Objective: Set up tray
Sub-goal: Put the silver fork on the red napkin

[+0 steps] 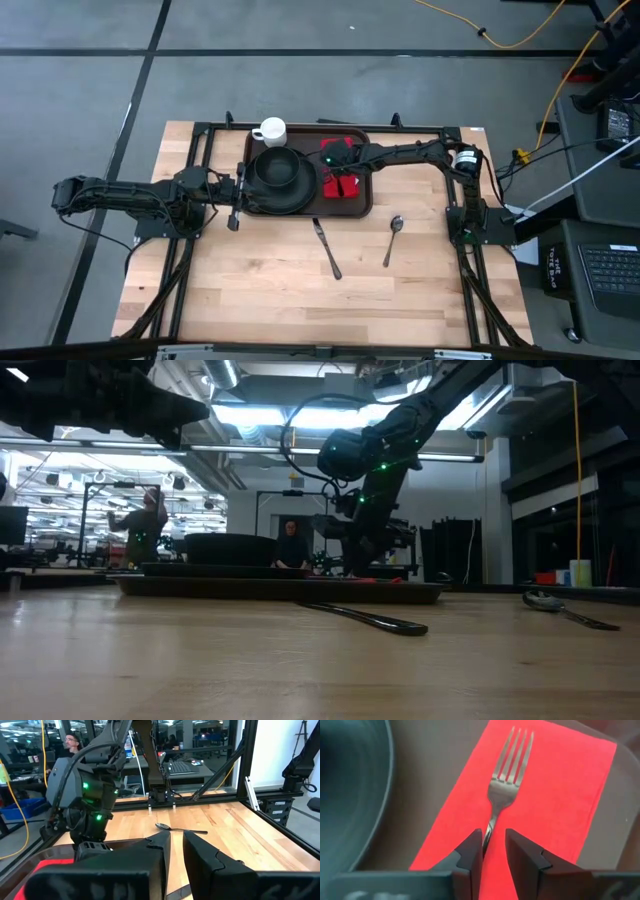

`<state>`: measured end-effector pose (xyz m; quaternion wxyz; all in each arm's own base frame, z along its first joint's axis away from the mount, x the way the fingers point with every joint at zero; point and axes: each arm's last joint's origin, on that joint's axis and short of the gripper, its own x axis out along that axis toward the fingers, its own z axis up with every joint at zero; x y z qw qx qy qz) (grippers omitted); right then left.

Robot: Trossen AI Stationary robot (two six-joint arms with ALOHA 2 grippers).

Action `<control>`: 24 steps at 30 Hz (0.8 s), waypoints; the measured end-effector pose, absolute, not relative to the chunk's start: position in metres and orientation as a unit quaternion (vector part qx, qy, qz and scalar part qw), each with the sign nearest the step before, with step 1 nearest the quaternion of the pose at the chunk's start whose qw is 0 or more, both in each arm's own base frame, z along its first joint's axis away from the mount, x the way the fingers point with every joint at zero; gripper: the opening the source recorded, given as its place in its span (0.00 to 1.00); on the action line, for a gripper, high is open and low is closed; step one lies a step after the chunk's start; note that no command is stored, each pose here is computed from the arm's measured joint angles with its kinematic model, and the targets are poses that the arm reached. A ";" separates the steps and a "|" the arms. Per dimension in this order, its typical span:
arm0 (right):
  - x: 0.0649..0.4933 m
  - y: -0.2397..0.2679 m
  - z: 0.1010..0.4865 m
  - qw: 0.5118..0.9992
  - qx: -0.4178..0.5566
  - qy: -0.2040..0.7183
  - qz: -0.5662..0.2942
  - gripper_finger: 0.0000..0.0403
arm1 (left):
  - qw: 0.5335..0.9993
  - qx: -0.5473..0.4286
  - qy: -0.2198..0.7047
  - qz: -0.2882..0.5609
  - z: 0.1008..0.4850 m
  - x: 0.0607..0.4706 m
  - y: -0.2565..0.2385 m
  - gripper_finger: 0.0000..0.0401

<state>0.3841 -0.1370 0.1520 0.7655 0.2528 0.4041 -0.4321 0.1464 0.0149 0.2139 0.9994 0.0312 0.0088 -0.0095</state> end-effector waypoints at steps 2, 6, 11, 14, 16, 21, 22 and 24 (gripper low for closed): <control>0.385 -0.137 0.152 0.768 0.250 0.402 -0.431 0.22 | 0.999 0.031 0.009 -0.009 0.214 0.146 0.015 0.11; 0.385 -0.138 0.153 0.769 0.244 0.398 -0.437 0.22 | 0.999 0.031 0.009 -0.010 0.214 0.146 0.015 0.12; 0.385 -0.138 0.153 0.769 0.241 0.398 -0.438 0.22 | 0.999 0.031 0.009 -0.010 0.214 0.146 0.015 0.11; 0.385 -0.138 0.153 0.772 0.234 0.401 -0.434 0.22 | 0.999 0.031 0.009 -0.010 0.214 0.146 0.015 0.11; 0.385 -0.138 0.153 0.772 0.234 0.401 -0.434 0.22 | 0.999 0.031 0.009 -0.010 0.214 0.146 0.015 0.11; 0.388 -0.138 0.141 0.770 0.231 0.407 -0.434 0.22 | 0.999 0.031 0.009 -0.010 0.214 0.146 0.015 0.12; 0.389 -0.139 0.140 0.772 0.231 0.405 -0.433 0.22 | 0.999 0.031 0.009 -0.010 0.214 0.146 0.015 0.12; 0.389 -0.139 0.136 0.770 0.230 0.408 -0.433 0.22 | 0.999 0.031 0.009 -0.009 0.214 0.146 0.015 0.11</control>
